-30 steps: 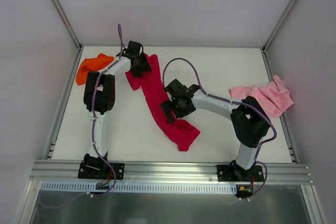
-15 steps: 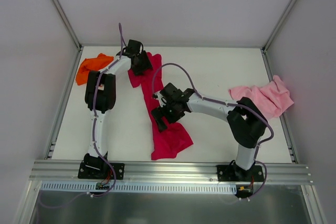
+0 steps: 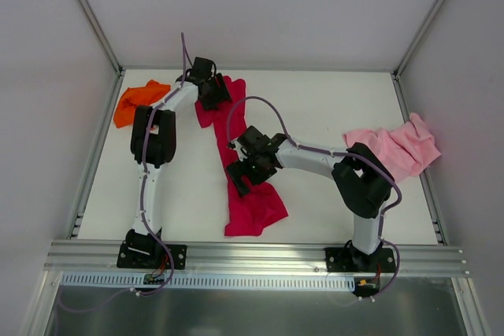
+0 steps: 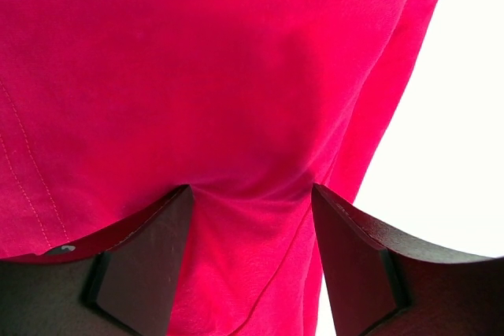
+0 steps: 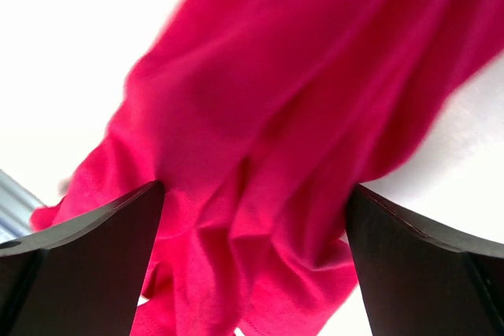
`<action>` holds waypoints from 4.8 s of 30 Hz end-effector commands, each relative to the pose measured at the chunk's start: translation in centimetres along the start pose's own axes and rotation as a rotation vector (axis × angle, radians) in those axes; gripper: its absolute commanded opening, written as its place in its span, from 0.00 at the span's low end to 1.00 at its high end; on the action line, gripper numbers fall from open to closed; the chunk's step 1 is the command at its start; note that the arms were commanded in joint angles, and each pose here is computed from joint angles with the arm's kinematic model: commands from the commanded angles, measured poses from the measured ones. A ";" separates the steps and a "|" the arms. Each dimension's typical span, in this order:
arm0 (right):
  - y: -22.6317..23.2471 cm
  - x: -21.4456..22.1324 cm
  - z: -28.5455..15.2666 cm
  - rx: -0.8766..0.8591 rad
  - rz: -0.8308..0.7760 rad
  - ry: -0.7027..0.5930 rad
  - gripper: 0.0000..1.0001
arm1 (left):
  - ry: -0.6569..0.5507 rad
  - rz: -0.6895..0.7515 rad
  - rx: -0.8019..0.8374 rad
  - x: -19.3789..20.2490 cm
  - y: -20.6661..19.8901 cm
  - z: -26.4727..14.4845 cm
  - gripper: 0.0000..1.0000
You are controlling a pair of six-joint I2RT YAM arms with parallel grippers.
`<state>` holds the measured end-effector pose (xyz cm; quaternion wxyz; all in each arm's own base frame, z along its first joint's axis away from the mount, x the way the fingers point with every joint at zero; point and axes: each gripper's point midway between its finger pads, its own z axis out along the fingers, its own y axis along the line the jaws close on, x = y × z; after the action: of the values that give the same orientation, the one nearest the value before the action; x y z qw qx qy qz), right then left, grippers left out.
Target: Fold and stack the t-shirts
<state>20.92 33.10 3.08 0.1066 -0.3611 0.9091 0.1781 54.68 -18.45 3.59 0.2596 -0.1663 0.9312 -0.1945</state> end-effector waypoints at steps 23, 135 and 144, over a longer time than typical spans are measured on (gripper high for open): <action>-1.6 -4.6 -5.3 0.422 -0.152 -0.212 1.00 | -0.085 0.222 0.180 2.2 -4.2 -4.3 0.73; 22.6 -0.8 3.7 -0.319 -0.532 -0.222 0.64 | -0.759 0.005 -0.059 5.4 8.7 -24.9 0.83; 21.8 -0.2 4.8 -0.294 -0.539 -0.198 0.57 | -0.762 0.011 -0.071 5.5 9.1 -24.9 0.83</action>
<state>6.15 47.67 2.69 0.1589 -0.5709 0.7540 0.2835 34.28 -6.39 15.38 0.5539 -0.2287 0.7954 -0.0905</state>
